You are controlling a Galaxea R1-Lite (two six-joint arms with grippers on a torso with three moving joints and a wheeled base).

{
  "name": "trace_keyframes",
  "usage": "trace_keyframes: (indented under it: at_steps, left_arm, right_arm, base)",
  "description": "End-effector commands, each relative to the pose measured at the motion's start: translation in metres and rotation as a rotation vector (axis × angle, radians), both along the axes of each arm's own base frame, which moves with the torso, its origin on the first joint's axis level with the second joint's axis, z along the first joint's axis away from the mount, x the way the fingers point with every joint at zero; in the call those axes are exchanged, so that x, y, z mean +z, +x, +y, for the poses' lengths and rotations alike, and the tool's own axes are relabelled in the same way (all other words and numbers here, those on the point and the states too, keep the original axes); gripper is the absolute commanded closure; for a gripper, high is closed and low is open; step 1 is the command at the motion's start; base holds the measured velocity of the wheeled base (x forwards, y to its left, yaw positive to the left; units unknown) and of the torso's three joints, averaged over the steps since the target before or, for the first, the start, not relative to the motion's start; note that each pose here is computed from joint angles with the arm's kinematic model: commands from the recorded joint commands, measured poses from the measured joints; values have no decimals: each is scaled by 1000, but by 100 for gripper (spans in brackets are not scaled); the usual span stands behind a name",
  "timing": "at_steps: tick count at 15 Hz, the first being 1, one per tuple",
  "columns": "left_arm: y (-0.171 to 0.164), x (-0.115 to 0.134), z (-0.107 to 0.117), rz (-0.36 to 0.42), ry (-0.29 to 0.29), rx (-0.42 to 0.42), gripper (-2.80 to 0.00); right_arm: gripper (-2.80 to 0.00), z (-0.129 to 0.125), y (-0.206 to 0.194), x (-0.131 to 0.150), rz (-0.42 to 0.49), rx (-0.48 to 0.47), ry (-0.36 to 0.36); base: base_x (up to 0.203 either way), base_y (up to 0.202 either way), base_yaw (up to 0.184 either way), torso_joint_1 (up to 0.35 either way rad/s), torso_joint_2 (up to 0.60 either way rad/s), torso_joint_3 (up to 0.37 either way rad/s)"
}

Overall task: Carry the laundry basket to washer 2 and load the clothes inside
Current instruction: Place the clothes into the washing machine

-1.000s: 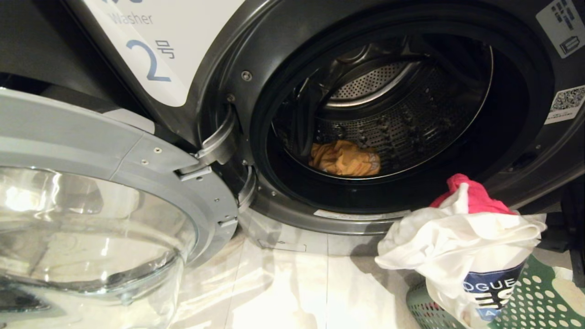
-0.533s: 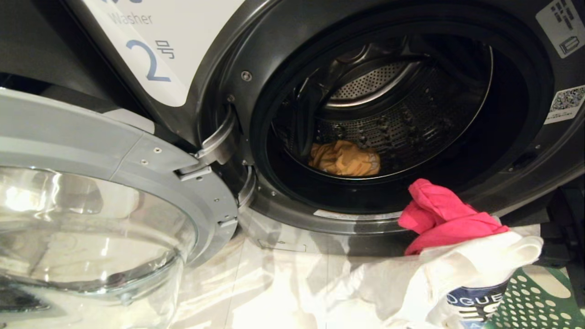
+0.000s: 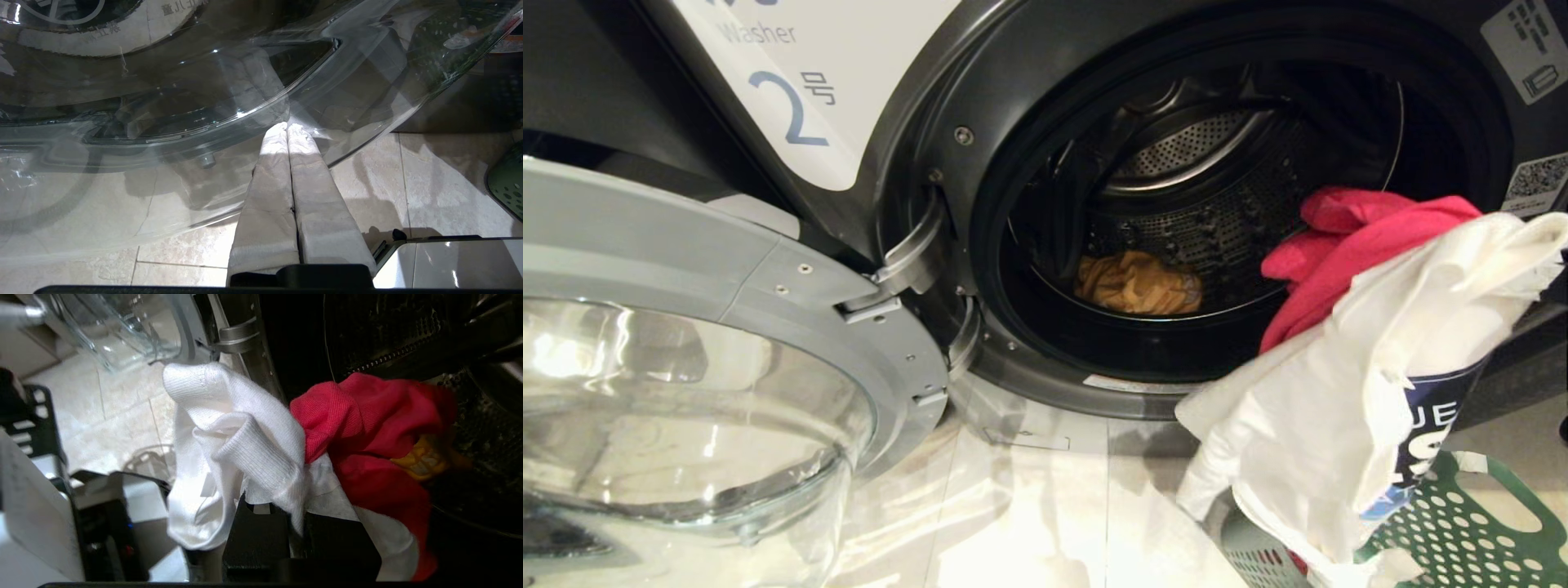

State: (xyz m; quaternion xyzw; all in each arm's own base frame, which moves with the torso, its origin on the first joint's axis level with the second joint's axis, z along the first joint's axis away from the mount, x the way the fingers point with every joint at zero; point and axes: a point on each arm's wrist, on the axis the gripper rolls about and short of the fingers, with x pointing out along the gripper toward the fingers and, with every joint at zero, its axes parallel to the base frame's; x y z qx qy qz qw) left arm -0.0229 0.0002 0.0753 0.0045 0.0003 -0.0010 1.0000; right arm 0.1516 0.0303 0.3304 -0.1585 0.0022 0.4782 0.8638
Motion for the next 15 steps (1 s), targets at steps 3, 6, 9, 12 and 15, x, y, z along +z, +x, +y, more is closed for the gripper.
trace_keyframes:
  at_steps: [3,6,9,12,15]
  left_arm:
    - [0,0,0,-1,0,0,0]
    - [0,0,0,-1,0,0,0]
    - [0,0,0,-1,0,0,0]
    - [0,0,0,-1,0,0,0]
    - [0,0,0,-1,0,0,0]
  right_arm:
    - [0,-2,-22,-4,44,-28,39]
    - [0,-1,-50,-24,122,-66,67]
    - [0,1,-74,-51,182,-131,51]
    - [0,2,-92,-72,198,-209,30]
    - [0,16,-87,-82,231,-285,48]
  base:
    - [0,0,0,0,0,0]
    - [0,0,0,0,0,0]
    - [0,0,0,0,0,0]
    - [0,0,0,0,0,0]
    - [0,0,0,0,0,0]
